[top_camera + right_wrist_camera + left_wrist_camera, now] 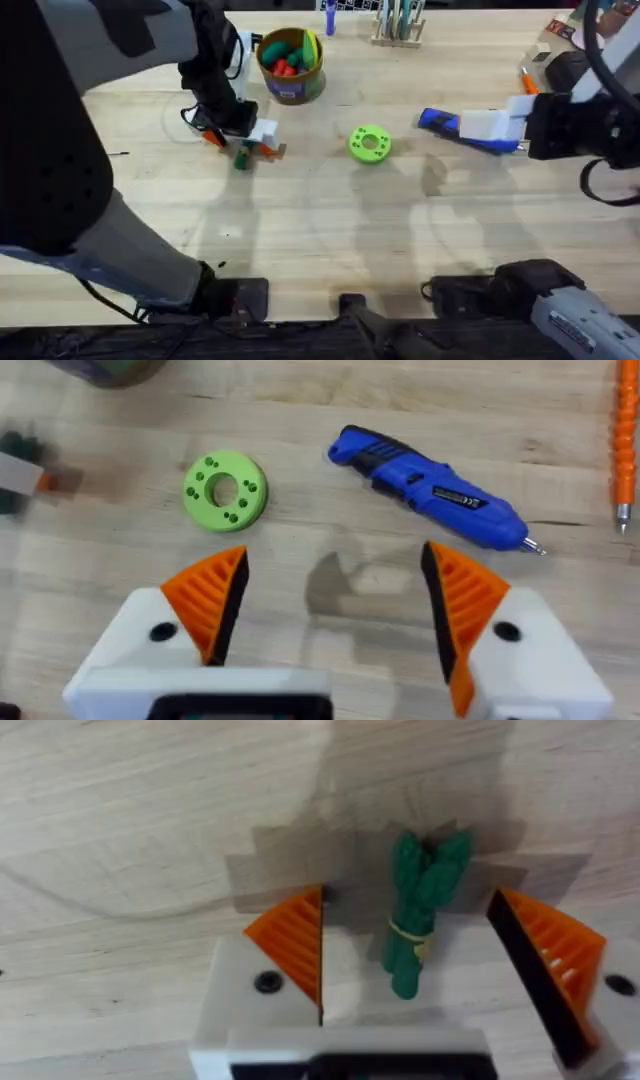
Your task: Pick up the gripper from the table and insert it into the empty holder that is missing its gripper. Then pick up a screw, insert it into the mounting hole, and use the screwdriver to tighten it. Finally, clean up the table by picking up the vegetable and placing it into the bucket.
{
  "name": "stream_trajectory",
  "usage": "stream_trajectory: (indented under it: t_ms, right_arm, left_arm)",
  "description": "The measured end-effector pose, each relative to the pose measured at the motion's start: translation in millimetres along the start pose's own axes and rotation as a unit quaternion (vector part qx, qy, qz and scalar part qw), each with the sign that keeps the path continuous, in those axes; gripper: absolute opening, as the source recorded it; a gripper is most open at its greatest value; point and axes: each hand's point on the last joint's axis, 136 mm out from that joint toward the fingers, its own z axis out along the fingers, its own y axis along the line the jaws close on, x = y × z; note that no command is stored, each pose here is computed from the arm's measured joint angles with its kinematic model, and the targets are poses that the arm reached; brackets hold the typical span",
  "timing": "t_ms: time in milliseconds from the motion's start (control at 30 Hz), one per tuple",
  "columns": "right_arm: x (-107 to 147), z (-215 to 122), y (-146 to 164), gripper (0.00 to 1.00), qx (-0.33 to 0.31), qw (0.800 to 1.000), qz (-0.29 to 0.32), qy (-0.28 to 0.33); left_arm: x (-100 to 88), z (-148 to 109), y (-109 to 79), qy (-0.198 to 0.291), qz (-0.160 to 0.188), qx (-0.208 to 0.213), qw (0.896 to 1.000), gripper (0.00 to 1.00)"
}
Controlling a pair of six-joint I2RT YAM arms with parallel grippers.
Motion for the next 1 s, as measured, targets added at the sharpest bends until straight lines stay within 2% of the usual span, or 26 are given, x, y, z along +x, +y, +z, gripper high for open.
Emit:
stream_trajectory:
  t_ms: [100, 133, 167, 300, 333, 367, 533, 633, 767, 900, 1000]
  right_arm:
    - [0.0, 0.0, 0.0, 0.986, 0.000, 1.000, 0.000, 0.000]
    - [-0.1, -0.1, 0.0, 0.987, 0.000, 1.000, 0.000, 0.000]
    - [-0.1, 0.0, 0.0, 0.987, 0.000, 1.000, 0.000, 0.000]
    - [-0.1, 0.0, 0.0, 0.987, 0.000, 1.000, 0.000, 0.000]
    - [-0.1, 0.0, 0.0, 0.985, 0.000, 1.000, 0.000, 0.000]
    - [-0.2, -0.1, 0.0, 0.987, 0.000, 1.000, 0.000, 0.000]
    - [0.0, 0.0, 0.0, 0.985, 0.000, 1.000, 0.000, 0.000]
    - [-0.2, -0.1, 0.0, 0.986, 0.000, 1.000, 0.000, 0.000]
    - [-0.1, 0.0, 0.0, 0.985, 0.000, 1.000, 0.000, 0.000]
    - [-0.1, 0.0, 0.0, 0.985, 0.000, 1.000, 0.000, 0.000]
    - [-0.2, 0.0, 0.0, 0.985, 0.000, 1.000, 0.000, 0.000]
  left_arm:
    - [-0.4, 0.1, 0.5, -0.001, -0.004, -0.001, 1.000, 0.955]
    - [-0.2, 0.3, 0.7, -0.001, -0.006, -0.002, 1.000, 0.906]
    - [0.1, 0.3, 1.1, 0.000, -0.008, -0.003, 1.000, 0.785]
    - [1.1, 0.6, -0.3, 0.002, -0.008, 0.001, 1.000, 0.169]
    - [0.3, -0.3, 0.5, -0.001, -0.007, -0.002, 1.000, 0.050]
    - [1.0, 0.4, 0.5, 0.000, -0.010, -0.002, 1.000, 0.016]
    - [0.2, -2.5, -0.4, -0.005, -0.017, 0.000, 1.000, 0.017]
    - [-2.9, -20.1, -1.1, -0.034, -0.020, 0.000, 0.999, 0.016]
    - [-16.5, -71.7, -2.1, -0.116, -0.019, -0.004, 0.993, 0.016]
    - [-34.9, -137.6, -3.0, -0.221, -0.016, -0.010, 0.975, 0.015]
    - [-44.2, -171.7, -5.7, -0.276, -0.012, -0.006, 0.961, 0.015]
